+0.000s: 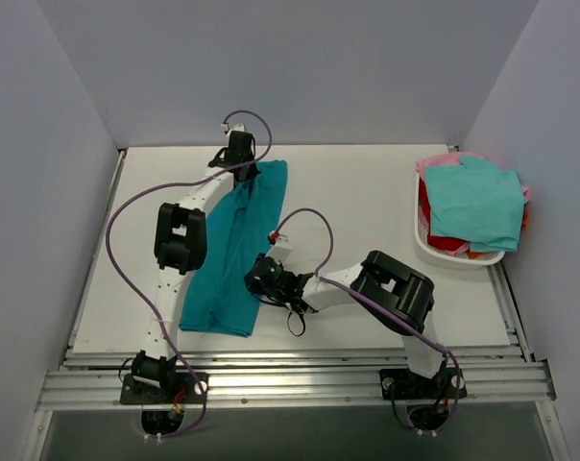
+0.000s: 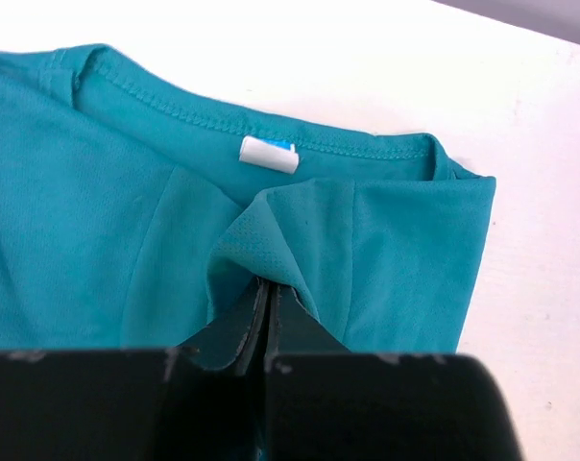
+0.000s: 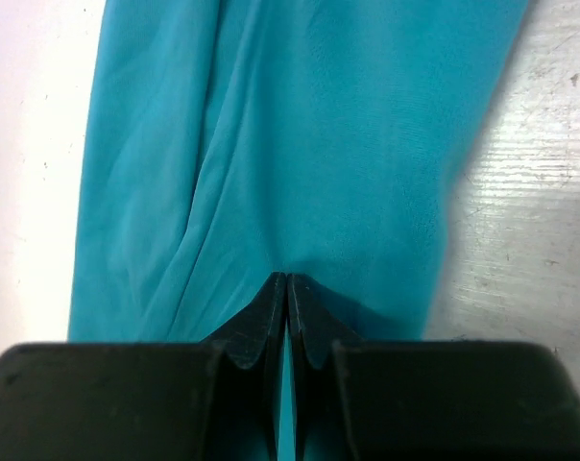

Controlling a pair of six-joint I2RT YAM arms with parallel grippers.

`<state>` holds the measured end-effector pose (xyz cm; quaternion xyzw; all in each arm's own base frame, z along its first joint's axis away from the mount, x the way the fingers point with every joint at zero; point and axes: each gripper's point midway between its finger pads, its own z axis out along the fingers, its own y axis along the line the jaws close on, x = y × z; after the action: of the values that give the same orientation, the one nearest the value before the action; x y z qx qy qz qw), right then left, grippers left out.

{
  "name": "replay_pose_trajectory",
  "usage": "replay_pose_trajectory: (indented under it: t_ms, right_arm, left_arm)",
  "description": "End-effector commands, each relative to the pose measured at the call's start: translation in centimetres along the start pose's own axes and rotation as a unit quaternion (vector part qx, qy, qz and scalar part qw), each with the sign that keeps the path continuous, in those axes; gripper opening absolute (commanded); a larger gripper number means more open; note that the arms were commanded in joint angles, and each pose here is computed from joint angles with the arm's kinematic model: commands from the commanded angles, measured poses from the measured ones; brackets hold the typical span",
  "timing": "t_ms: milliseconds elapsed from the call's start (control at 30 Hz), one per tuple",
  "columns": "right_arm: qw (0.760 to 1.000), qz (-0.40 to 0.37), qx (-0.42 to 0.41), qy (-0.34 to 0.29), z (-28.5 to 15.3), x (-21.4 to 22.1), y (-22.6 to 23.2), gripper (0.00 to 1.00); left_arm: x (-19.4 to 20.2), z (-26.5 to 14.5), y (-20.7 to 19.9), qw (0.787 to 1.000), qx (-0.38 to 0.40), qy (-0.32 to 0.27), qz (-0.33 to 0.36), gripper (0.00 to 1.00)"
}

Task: Fold and stack the t-shirts
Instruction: Rotate the tshirt 90 degrees, then grab the bottom of the folded rectangular tshirt with both arms

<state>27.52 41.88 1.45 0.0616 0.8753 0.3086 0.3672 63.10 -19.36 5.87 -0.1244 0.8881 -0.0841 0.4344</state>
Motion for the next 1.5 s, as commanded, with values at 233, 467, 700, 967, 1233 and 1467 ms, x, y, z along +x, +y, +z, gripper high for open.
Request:
replay_pose_trajectory:
  t_ms: [233,467,700,967,1233,1467]
  right_arm:
    - [0.986,-0.065,0.135,0.072,-2.2,4.1,-8.2,0.0]
    - [0.985,-0.069,0.152,0.053,-3.3,3.1,-8.9,0.0]
    - [0.984,-0.079,0.153,0.036,-5.0,1.8,-8.0,0.0]
    - [0.973,-0.113,0.199,-0.036,-12.0,-3.3,-8.0,0.88]
    - [0.969,-0.124,0.196,-0.085,-17.7,-6.9,-6.8,0.98]
    - [0.973,-0.108,0.187,-0.077,-20.3,-5.8,-8.4,0.97]
  left_arm:
    - [-4.4,-3.9,-1.3,0.999,0.041,-0.025,0.009,0.3]
    - [-10.1,-9.7,0.4,0.995,0.041,-0.088,-0.006,0.97]
    - [-15.8,-16.8,3.0,0.99,0.026,-0.14,-0.019,0.95]
    - [-7.0,-26.6,9.0,0.992,-0.019,-0.105,-0.063,0.95]
    - [7.8,-32.5,8.0,0.999,0.007,-0.023,-0.036,0.98]
    - [17.0,-35.7,7.6,0.997,0.019,0.062,-0.047,1.0]
